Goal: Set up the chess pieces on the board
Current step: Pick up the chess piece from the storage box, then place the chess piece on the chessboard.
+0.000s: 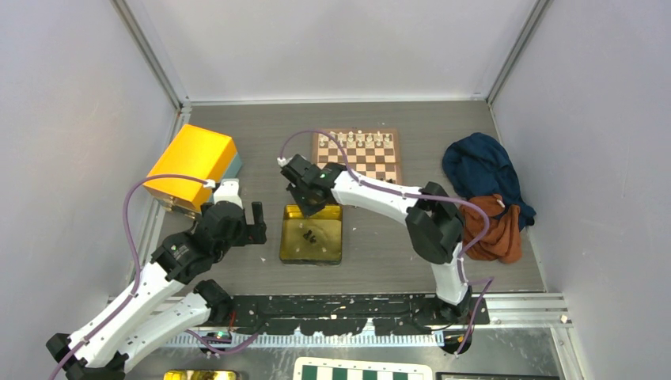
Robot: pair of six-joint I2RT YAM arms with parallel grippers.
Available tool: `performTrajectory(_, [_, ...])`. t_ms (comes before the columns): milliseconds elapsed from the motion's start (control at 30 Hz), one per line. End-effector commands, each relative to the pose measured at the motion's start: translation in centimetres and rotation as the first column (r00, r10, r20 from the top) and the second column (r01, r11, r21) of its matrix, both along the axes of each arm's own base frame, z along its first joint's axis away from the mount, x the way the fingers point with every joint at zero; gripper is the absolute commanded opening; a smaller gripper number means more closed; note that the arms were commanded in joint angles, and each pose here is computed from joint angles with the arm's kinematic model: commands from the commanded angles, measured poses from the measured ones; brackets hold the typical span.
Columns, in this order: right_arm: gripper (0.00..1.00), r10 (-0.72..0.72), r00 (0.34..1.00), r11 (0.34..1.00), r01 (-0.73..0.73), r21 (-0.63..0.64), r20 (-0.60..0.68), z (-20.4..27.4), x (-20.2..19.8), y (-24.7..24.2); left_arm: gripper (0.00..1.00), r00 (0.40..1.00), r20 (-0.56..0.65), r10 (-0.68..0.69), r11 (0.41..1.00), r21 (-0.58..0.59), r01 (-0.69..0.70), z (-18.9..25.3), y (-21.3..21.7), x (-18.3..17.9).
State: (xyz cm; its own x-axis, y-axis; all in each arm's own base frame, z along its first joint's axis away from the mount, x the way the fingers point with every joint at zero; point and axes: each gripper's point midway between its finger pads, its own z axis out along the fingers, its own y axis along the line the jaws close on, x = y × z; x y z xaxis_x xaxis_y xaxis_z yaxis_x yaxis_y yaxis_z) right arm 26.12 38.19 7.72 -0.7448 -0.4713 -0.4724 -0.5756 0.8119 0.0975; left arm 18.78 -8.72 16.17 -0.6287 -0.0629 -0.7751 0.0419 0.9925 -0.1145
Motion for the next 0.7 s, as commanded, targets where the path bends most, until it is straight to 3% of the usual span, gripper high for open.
performTrajectory(0, [0.09, -0.026, 0.993, 0.996, 0.016, 0.084, 0.118, 7.5, 1.2, -0.1, 1.0, 0.999, 0.045, 0.019, 0.999, -0.027, -0.018, 1.0, -0.2, 0.7])
performTrajectory(300, [0.09, -0.137, 0.979, 0.99, 0.13, 0.058, 0.151, 9.5, 3.6, -3.7, 1.0, 0.999, 0.044, 0.015, 0.999, -0.032, -0.013, 1.1, -0.6, 1.0])
performTrajectory(667, [0.09, -0.225, 0.967, 0.974, 0.226, 0.007, 0.121, 7.7, 7.2, -7.9, 1.0, 0.999, 0.04, 0.015, 0.999, -0.029, -0.013, 1.0, -0.7, 1.1])
